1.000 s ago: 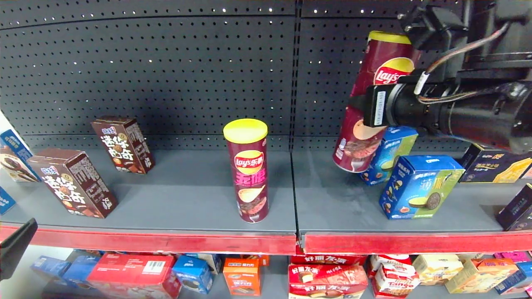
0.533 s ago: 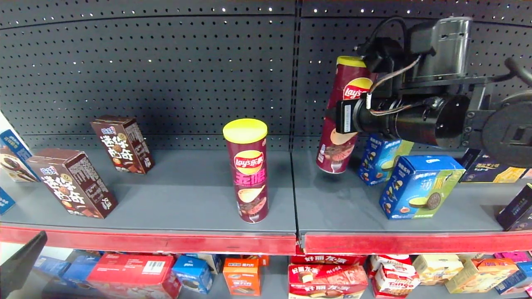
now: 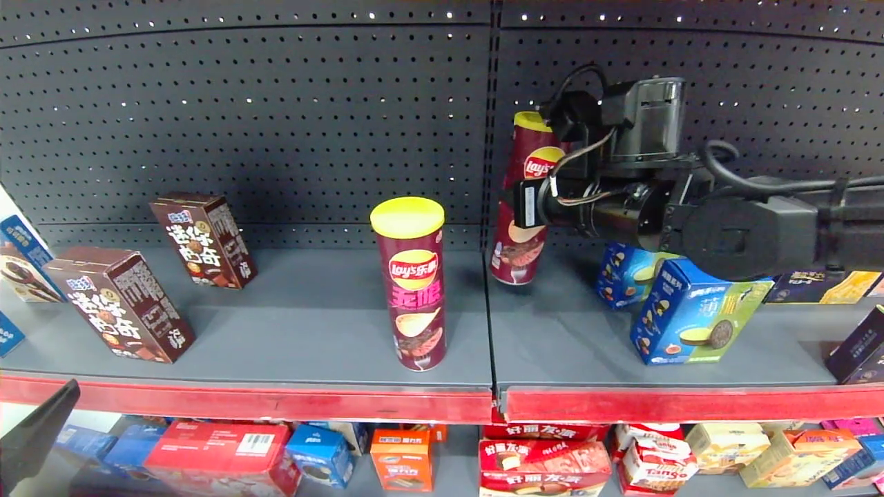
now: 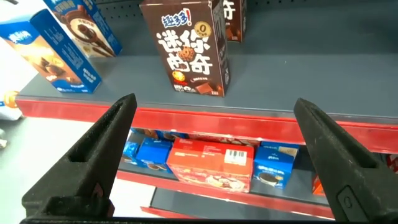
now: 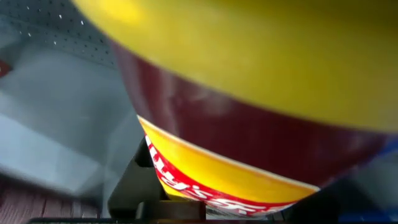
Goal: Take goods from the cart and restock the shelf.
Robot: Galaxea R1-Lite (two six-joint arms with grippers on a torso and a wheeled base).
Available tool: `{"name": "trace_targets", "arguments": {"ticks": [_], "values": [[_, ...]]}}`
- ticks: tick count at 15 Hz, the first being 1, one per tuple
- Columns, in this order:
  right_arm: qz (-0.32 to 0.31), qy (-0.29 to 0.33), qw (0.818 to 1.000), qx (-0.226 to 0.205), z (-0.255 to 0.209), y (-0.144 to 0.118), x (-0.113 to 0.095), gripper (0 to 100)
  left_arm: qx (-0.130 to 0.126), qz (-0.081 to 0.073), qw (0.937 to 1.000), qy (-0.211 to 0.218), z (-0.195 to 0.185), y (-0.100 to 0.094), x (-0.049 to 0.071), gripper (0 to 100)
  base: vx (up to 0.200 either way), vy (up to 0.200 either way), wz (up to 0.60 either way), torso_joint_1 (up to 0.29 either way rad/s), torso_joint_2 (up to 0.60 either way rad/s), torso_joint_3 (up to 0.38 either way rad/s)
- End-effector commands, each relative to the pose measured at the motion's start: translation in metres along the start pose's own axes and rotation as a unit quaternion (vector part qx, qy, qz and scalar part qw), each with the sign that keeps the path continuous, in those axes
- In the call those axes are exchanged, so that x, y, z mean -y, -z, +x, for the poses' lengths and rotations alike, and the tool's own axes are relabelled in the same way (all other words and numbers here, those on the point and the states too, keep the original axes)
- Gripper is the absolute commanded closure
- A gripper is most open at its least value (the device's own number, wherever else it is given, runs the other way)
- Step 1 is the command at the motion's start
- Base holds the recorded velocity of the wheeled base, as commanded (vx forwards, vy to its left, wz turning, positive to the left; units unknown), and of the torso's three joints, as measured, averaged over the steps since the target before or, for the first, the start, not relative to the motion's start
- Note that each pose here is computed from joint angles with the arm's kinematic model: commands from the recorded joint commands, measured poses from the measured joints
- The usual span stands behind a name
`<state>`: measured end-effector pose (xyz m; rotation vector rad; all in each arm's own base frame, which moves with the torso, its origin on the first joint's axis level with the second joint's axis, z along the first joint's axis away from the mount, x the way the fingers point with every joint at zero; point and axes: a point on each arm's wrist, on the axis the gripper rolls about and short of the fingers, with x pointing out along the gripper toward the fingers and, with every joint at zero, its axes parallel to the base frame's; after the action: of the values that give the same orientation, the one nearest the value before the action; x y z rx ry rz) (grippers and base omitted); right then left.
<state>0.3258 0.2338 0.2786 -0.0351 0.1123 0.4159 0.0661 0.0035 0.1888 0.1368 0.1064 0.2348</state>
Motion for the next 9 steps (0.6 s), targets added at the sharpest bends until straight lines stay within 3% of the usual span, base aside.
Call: {"name": "trace_targets", "arguments": {"ticks": [1, 9], "values": [[-0.002, -0.012, 1.000, -0.008, 0.030, 0.018, -0.005, 100, 0.000, 0.000, 1.0000, 0.000, 0.002, -0.003, 0.000, 0, 0.000, 0.000, 0.00, 0.000, 0.00, 0.000], [-0.014, -0.020, 1.000, 0.016, 0.069, 0.037, -0.021, 100, 0.003, -0.001, 1.0000, 0.000, 0.001, -0.004, 0.000, 0, 0.000, 0.000, 0.00, 0.000, 0.00, 0.000]]}}
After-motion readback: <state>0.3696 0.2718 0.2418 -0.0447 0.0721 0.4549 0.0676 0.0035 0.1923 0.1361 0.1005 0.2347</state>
